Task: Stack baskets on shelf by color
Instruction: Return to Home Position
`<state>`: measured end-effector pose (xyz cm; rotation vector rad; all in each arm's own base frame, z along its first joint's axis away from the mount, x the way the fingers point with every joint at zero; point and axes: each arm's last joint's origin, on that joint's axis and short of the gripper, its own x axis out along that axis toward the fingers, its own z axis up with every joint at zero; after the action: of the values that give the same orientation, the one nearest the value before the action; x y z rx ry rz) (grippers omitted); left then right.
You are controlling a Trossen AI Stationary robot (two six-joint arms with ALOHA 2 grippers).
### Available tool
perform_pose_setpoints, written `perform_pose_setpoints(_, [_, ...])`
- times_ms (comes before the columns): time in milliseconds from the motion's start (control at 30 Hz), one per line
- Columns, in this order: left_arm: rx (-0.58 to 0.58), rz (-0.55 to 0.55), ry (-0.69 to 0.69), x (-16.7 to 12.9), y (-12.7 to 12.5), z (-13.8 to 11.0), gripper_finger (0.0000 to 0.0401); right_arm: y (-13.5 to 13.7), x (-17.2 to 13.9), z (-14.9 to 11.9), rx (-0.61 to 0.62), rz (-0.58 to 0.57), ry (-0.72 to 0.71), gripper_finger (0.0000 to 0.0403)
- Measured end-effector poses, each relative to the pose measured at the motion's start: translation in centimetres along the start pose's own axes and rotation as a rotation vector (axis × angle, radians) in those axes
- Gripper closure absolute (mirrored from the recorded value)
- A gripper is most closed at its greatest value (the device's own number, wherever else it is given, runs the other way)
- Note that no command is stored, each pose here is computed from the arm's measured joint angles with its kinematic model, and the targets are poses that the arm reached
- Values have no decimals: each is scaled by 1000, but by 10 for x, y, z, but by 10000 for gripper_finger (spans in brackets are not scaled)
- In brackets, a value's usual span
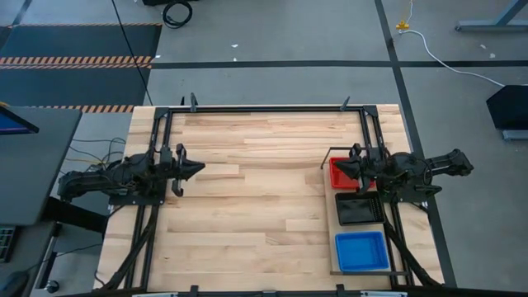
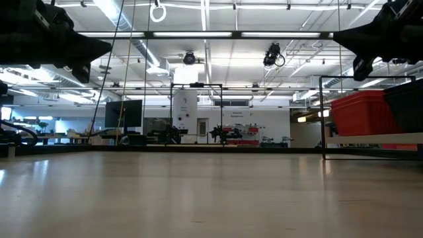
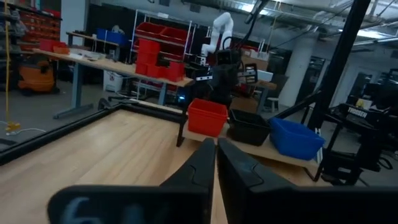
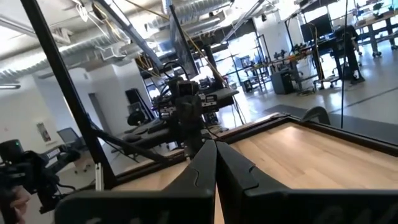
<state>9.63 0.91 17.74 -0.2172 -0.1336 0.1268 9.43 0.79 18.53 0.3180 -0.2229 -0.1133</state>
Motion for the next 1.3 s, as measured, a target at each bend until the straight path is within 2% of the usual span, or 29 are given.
perform_pose_setpoints(233, [-5, 0, 0, 0, 0, 0, 358, 0, 0, 0, 21, 0, -1, 394])
perform_pose_setpoints(667, [-5, 0, 0, 0, 0, 0, 374, 0, 0, 0, 22, 1, -2, 394])
perform_pose_setpoints(1033, [-5, 0, 0, 0, 0, 0, 361, 0, 0, 0, 23, 2, -2, 394])
perform_pose_setpoints(1300, [-5, 0, 0, 0, 0, 0, 371, 0, 0, 0, 23, 2, -2, 394])
